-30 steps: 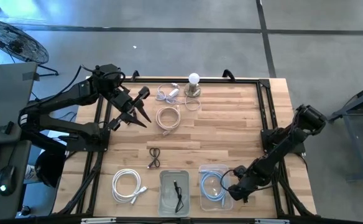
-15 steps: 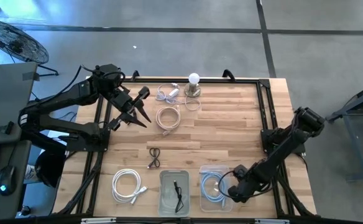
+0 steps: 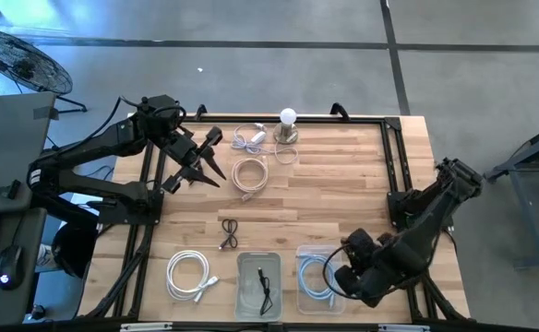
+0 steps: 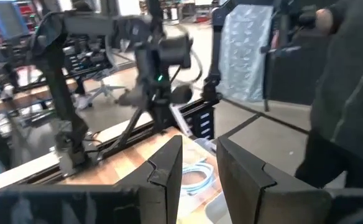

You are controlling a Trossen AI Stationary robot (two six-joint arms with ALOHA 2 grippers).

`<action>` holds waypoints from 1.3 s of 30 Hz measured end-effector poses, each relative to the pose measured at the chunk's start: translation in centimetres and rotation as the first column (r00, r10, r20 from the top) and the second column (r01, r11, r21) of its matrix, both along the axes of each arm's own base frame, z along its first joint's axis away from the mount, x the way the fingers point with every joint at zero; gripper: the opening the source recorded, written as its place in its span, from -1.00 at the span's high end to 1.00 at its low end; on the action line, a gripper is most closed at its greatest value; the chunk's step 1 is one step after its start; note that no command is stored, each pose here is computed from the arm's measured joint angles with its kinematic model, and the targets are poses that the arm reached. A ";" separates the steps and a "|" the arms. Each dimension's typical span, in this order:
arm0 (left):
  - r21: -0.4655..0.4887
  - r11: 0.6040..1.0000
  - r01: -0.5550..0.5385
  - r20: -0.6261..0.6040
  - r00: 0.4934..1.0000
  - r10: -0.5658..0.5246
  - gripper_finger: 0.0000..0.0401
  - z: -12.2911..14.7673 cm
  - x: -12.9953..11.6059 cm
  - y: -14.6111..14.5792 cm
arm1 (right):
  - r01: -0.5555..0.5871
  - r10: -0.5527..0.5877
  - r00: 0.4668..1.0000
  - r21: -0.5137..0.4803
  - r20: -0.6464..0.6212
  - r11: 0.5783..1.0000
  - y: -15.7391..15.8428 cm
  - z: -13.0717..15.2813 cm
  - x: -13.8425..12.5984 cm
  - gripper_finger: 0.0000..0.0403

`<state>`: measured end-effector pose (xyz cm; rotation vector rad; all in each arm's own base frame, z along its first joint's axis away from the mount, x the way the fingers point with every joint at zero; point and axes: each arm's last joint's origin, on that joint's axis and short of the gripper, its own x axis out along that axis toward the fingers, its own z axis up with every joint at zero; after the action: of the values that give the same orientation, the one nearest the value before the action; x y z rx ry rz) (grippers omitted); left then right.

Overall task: Pick & Place USB Port
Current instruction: Put the black USB cable into the gray bin

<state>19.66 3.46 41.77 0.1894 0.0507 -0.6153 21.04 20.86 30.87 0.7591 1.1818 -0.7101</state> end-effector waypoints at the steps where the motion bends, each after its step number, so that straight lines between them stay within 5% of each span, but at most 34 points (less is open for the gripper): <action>1: 0.008 1.000 -0.024 0.004 1.000 0.024 0.52 0.0 0.0 0.1 | -0.009 0.010 0.999 -0.033 0.031 0.999 -0.3 0.8 0.2 1.00; 9: 0.069 0.981 -0.179 0.099 0.980 0.172 0.52 0.6 0.8 0.6 | -0.111 0.177 0.967 -0.321 0.185 0.940 -3.9 5.1 2.8 1.00; 18: -0.157 0.967 -0.202 0.081 0.973 0.217 0.52 0.6 4.3 1.7 | -0.272 0.440 0.886 -0.607 0.145 0.747 -8.6 10.2 5.7 1.00; 28: -0.219 0.967 -0.129 0.087 0.985 0.151 0.52 0.2 6.1 2.1 | -0.418 0.639 0.768 -0.726 0.039 0.547 -11.6 14.3 6.7 1.00; 39: -0.180 0.977 -0.118 0.180 0.972 0.151 0.52 0.8 6.2 2.1 | -0.496 0.752 0.659 -0.748 0.006 0.441 -13.5 15.1 8.3 1.00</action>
<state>25.81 5.58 42.53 0.0804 -0.1742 -0.4605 29.38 7.34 45.94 -0.2539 0.6762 -0.2864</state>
